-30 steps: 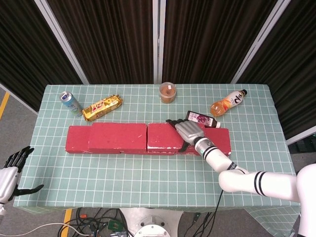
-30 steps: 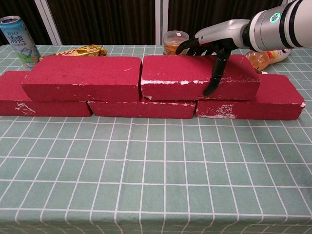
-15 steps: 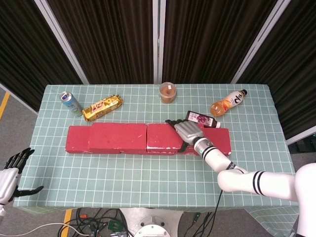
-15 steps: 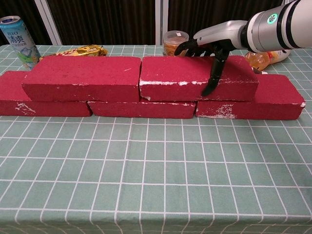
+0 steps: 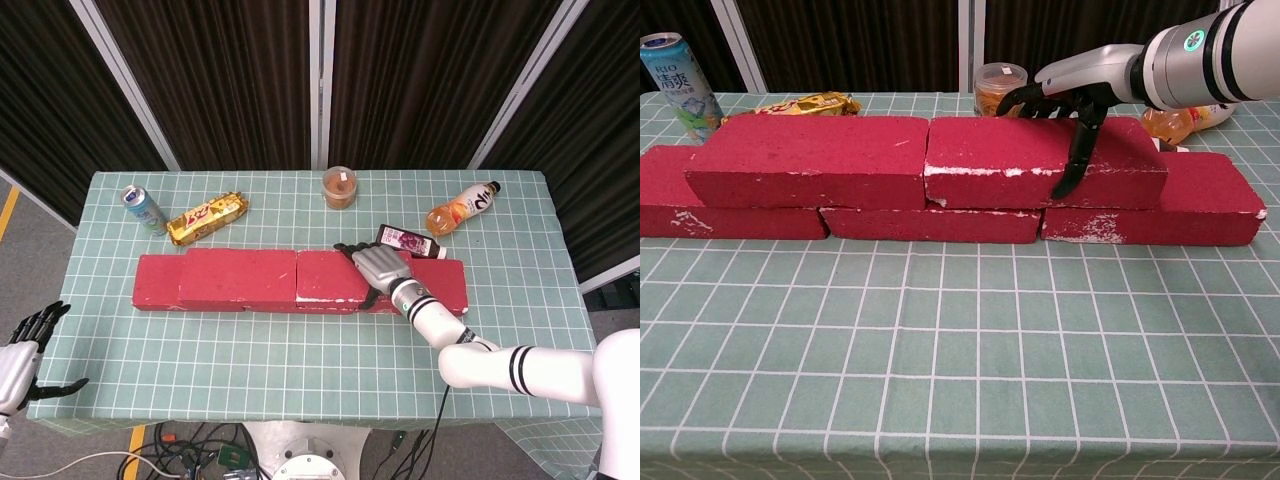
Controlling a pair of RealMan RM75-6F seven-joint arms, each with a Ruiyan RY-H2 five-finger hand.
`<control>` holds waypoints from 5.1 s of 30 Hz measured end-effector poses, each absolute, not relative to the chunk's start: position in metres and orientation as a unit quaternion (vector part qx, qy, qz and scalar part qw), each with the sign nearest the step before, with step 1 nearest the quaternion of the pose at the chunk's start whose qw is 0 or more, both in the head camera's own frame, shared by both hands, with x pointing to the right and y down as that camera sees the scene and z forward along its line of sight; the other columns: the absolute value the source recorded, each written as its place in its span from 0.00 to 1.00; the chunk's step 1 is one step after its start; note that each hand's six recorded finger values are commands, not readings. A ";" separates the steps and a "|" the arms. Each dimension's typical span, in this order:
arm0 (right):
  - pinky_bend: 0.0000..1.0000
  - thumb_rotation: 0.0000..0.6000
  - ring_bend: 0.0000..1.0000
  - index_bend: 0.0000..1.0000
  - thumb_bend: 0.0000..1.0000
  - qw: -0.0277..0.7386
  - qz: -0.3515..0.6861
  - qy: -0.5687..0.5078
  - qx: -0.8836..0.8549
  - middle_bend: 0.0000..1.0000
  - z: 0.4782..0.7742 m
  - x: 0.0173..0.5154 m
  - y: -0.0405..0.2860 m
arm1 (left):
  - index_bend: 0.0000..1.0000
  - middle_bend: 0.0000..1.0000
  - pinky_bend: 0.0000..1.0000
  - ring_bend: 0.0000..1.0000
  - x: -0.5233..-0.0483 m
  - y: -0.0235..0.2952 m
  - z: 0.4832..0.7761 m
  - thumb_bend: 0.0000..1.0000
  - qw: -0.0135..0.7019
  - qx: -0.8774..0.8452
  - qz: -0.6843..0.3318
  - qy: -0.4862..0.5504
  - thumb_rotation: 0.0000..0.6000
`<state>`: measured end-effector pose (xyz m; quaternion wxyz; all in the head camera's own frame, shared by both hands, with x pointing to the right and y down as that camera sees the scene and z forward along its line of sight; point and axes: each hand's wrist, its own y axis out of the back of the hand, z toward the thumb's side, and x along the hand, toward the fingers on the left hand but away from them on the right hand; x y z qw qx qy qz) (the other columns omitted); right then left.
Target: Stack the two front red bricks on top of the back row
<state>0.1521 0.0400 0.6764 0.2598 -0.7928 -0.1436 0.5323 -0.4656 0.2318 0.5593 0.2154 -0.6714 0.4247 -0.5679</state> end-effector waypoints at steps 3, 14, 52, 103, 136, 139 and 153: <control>0.13 1.00 0.11 0.00 0.03 0.260 0.533 -0.143 -0.792 0.19 0.677 0.151 0.040 | 0.03 0.00 0.00 0.00 -0.466 0.232 0.560 0.00 0.214 -0.671 -0.568 0.425 1.00; 0.08 1.00 0.03 0.00 0.00 0.253 0.534 -0.136 -0.795 0.10 0.678 0.150 0.043 | 0.03 0.00 0.00 0.00 -0.467 0.233 0.560 0.00 0.211 -0.672 -0.569 0.425 1.00; 0.00 1.00 0.00 0.00 0.00 0.274 0.496 -0.245 -0.787 0.00 0.609 0.207 0.027 | 0.03 0.00 0.00 0.00 -0.464 0.231 0.559 0.00 0.212 -0.673 -0.568 0.423 1.00; 0.00 1.00 0.00 0.00 0.04 0.223 0.552 -0.282 -0.753 0.00 0.679 0.271 0.032 | 0.03 0.00 0.00 0.00 -0.466 0.235 0.569 0.00 0.200 -0.669 -0.584 0.414 1.00; 0.00 1.00 0.00 0.00 0.00 0.320 0.539 -0.337 -0.703 0.00 0.602 0.336 0.076 | 0.03 0.00 0.00 0.00 -0.457 0.227 0.558 0.00 0.235 -0.672 -0.558 0.427 1.00; 0.00 1.00 0.00 0.00 0.00 0.352 0.545 -0.343 -0.680 0.00 0.586 0.356 0.101 | 0.03 0.00 0.00 0.00 -0.452 0.224 0.554 0.00 0.244 -0.676 -0.541 0.437 1.00; 0.00 1.00 0.00 0.00 0.00 0.420 0.567 -0.392 -0.590 0.00 0.552 0.438 0.209 | 0.04 0.00 0.00 0.00 -0.453 0.222 0.532 0.00 0.322 -0.650 -0.517 0.454 1.00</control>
